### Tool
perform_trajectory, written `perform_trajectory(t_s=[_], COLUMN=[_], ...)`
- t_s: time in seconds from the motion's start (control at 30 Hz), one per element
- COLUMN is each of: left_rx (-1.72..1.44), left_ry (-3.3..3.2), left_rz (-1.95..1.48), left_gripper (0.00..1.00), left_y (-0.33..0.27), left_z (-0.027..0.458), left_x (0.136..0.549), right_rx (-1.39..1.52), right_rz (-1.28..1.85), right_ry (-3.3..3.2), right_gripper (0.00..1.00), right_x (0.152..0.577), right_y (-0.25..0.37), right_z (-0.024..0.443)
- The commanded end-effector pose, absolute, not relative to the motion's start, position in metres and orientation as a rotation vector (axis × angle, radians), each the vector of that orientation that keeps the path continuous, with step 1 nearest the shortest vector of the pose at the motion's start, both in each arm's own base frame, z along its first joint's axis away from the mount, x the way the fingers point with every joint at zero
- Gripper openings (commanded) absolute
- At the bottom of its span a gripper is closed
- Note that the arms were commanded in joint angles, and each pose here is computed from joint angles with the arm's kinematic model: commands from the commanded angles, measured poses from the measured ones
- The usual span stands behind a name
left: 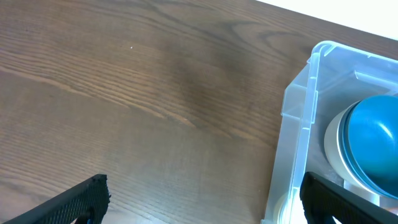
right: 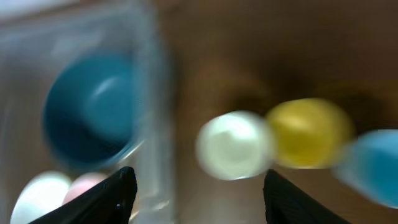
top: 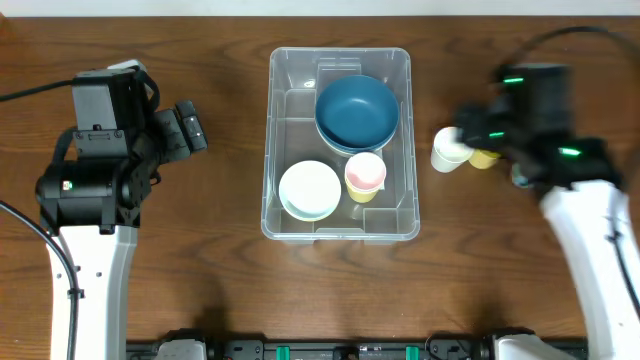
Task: Pack container
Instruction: 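Return the right gripper and grasp the blue cup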
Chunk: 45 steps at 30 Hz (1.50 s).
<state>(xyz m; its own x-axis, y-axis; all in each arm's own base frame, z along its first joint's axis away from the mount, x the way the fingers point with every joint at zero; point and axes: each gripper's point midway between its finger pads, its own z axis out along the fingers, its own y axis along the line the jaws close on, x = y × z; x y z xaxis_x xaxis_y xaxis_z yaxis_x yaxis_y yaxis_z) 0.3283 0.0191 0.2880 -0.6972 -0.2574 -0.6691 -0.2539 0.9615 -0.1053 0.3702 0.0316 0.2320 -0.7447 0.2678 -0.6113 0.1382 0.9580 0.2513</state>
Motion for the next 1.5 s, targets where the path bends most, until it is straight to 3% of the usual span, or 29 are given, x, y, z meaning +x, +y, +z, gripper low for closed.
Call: perform_trajectory(t_s=[0.0,0.27,0.5,0.73,0.77,0.83,0.87,1.1,1.27,1.47], left_rx=[-0.371,-0.371,-0.371,-0.371,-0.371,-0.371,-0.371,-0.371,-0.371,-0.371], left_ry=[2.370,2.370,2.370,2.370,2.370,2.370,2.370,2.370,2.370,2.370], left_rz=[0.010,0.010,0.010,0.010,0.010,0.010,0.010,0.010,0.010,0.010], left_gripper=[0.98,0.98,0.98,0.98,0.98,0.98,0.98,0.98,0.98,0.98], left_y=[0.023,0.023,0.023,0.023,0.023,0.023,0.023,0.023,0.023,0.023], left_z=[0.288,0.288,0.288,0.288,0.288,0.288,0.288,0.288,0.288,0.288], left_x=[0.328,0.328,0.328,0.328,0.328,0.328,0.328,0.328,0.328,0.328], right_rx=[0.487,1.014,1.126,1.264,1.288,1.312,1.313,1.273,1.078,0.520], right_rz=[0.159,0.076,0.152,0.128,0.107,0.066,0.049,0.042,0.148,0.298], right_ry=[2.387,2.444,2.608,2.699,2.696,2.693,2.692,2.574,2.427,2.355], right_gripper=[0.68,0.67,0.64,0.54,0.50,0.27,0.22,0.02,0.01,0.01], right_x=[0.368,0.352,0.354,0.342,0.339,0.335,0.334,0.336,0.344,0.344], right_y=[-0.028,-0.137,-0.139,-0.139,-0.141,-0.145,-0.147,-0.154,-0.120,-0.008], right_z=[0.233,0.164,0.094,0.049,0.046,0.044,0.044,0.088,0.167,0.250])
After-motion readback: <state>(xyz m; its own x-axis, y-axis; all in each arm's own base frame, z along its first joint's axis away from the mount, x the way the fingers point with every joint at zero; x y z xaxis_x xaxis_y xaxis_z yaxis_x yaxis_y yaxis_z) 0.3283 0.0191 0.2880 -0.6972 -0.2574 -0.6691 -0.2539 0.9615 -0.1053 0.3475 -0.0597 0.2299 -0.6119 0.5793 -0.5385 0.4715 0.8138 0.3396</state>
